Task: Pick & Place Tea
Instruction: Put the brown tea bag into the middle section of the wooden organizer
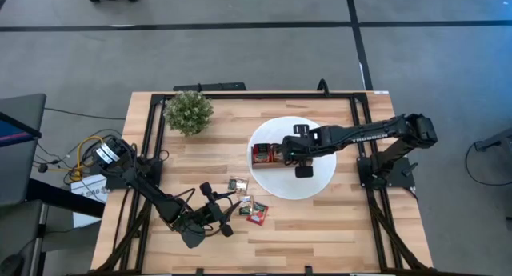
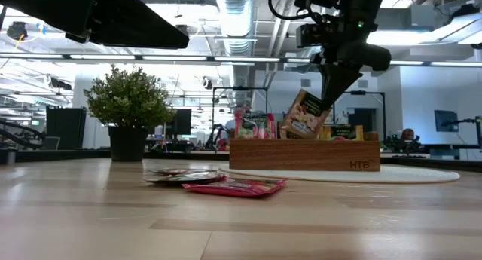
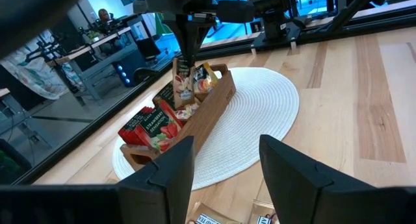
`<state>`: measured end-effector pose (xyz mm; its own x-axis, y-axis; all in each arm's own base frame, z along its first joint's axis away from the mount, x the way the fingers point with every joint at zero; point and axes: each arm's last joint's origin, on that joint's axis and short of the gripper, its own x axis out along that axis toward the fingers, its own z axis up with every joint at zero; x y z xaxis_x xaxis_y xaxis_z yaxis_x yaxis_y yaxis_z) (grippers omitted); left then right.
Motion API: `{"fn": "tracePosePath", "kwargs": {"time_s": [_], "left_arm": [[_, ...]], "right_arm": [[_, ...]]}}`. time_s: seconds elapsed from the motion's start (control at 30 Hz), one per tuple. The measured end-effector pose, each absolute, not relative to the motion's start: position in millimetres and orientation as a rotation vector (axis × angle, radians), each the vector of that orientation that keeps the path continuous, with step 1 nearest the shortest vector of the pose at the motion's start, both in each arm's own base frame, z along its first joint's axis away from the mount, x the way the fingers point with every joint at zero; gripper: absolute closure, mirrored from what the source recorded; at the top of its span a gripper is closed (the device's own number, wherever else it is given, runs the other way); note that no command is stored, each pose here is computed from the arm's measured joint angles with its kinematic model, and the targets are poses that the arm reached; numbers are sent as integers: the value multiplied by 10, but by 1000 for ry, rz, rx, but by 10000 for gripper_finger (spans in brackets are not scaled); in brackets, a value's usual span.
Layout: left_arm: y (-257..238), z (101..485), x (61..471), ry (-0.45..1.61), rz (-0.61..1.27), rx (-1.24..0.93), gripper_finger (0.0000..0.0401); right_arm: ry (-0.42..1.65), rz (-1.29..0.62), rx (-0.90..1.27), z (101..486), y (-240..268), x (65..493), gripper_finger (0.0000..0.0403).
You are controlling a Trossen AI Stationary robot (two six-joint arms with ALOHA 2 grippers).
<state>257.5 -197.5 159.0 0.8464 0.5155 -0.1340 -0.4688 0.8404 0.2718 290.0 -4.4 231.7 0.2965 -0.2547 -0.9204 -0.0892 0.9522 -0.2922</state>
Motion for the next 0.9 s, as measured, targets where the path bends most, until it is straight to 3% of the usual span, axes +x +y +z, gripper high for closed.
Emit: {"fn": "tracePosePath", "kwargs": {"time_s": [0.27, 0.7, 0.9], "left_arm": [[-1975, 1590, 2575, 206, 524, 233, 235], [-1977, 1588, 2577, 209, 512, 229, 235], [-1976, 1581, 2573, 210, 513, 221, 235]], "right_arm": [[1269, -126, -301, 2317, -45, 2900, 395], [1203, -243, -258, 2340, -60, 2947, 280], [1076, -313, -223, 2394, 348, 2961, 284]]}}
